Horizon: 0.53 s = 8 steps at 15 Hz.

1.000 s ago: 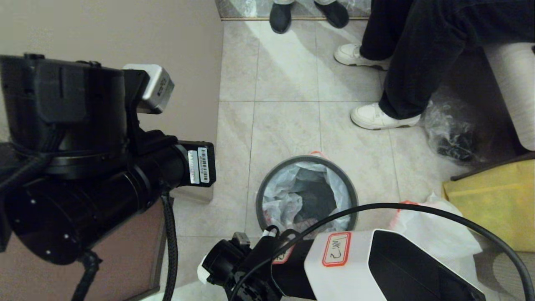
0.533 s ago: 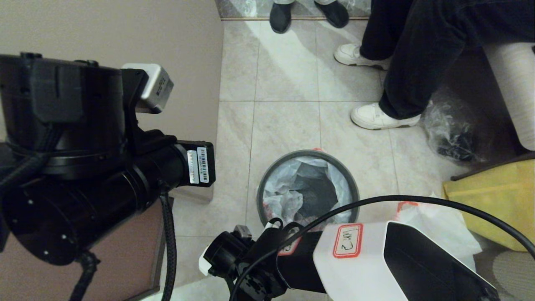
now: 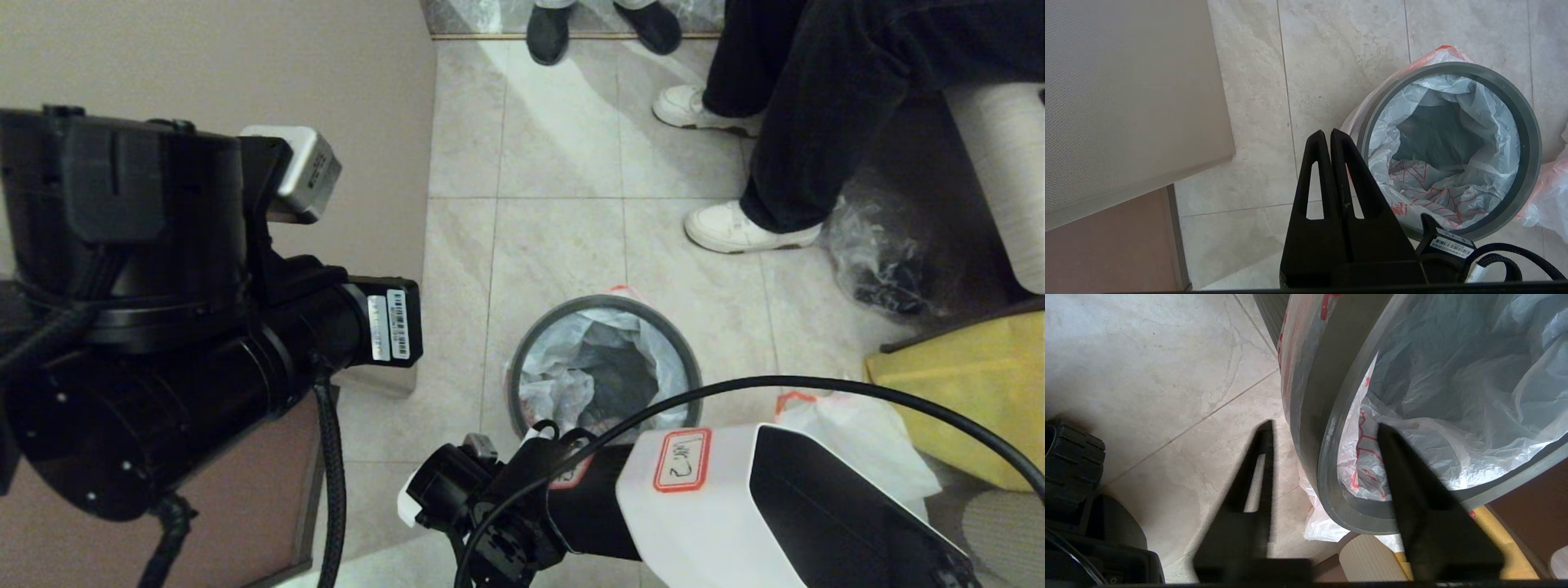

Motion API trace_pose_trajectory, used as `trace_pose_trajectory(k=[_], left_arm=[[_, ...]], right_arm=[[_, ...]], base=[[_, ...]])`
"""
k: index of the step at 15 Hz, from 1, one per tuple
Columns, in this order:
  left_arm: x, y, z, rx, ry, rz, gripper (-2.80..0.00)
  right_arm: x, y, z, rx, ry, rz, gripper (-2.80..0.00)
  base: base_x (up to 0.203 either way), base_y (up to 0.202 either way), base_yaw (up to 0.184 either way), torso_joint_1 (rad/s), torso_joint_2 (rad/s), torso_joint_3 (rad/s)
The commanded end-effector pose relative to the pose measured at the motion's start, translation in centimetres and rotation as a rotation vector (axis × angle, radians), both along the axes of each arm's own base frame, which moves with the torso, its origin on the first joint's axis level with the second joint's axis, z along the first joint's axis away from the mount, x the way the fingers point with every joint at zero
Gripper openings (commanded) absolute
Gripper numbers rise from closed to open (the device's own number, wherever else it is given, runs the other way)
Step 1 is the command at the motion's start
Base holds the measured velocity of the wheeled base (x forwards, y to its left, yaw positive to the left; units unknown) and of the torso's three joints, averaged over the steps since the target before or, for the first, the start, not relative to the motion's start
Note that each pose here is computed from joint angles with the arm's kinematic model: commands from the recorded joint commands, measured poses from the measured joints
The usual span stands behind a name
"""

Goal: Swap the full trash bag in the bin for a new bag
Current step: Place the trash can ring on the trash can

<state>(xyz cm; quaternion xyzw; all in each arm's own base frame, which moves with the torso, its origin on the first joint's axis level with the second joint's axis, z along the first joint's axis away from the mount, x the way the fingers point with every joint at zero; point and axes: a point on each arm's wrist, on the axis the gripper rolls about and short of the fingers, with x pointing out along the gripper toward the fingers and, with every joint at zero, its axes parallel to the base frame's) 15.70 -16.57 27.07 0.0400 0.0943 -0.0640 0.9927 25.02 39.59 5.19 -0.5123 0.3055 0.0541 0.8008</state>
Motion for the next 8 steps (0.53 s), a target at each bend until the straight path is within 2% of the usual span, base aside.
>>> trace_pose_trajectory(k=[1, 5, 6, 8], left_arm=[[0.0, 0.0, 0.0, 0.001, 0.000, 0.005, -2.80], [-0.6, 0.3, 0.5, -0.009, -0.011, -0.004, -2.80], [-1.3, 0.6, 1.1, -0.020, -0.028, -0.026, -2.80], [-1.4, 0.5, 1.0, -0.003, -0.025, -0.035, -2.80]], right_arm=[[-0.1, -0.1, 0.4, 0.004, -0.003, 0.000, 0.00], [-1.2, -0.1, 2.2, 0.080, -0.024, -0.016, 0.00], [-1.6, -0.6, 3.2, 0.116, -0.032, -0.031, 0.00], [-2.2, -2.6, 4.9, 0.185, -0.029, -0.087, 0.00]], base=[[0.000, 0.000, 0.000, 0.000, 0.00, 0.000], [0.000, 0.000, 0.000, 0.000, 0.00, 0.000], [0.000, 0.000, 0.000, 0.000, 0.00, 0.000], [0.000, 0.000, 0.000, 0.000, 0.00, 0.000]])
